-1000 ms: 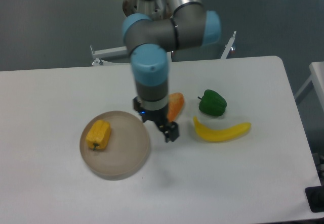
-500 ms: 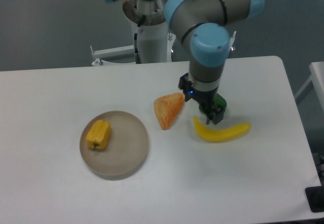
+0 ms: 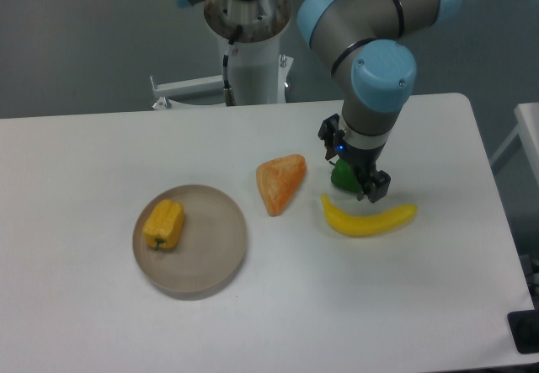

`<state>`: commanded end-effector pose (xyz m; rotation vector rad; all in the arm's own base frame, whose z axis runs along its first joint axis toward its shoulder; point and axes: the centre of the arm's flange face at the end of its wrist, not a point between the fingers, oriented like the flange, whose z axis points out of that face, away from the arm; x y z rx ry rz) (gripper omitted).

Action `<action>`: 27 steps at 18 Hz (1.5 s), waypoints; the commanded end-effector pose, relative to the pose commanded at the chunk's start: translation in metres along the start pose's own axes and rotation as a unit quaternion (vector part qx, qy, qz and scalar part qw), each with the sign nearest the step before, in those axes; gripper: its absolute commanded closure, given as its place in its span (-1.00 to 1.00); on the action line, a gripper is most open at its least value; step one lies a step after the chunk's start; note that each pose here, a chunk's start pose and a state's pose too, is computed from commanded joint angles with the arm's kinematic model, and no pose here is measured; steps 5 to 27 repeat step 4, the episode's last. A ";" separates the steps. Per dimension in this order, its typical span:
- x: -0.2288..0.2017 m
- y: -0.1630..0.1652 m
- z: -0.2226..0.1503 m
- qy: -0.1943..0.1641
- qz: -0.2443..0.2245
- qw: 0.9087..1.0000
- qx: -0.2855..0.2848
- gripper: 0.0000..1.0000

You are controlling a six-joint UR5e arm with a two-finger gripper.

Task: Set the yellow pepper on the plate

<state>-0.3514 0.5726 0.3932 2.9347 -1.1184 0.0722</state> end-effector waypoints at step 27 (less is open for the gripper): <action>0.000 0.001 0.000 0.000 -0.001 1.000 -0.001 -1.00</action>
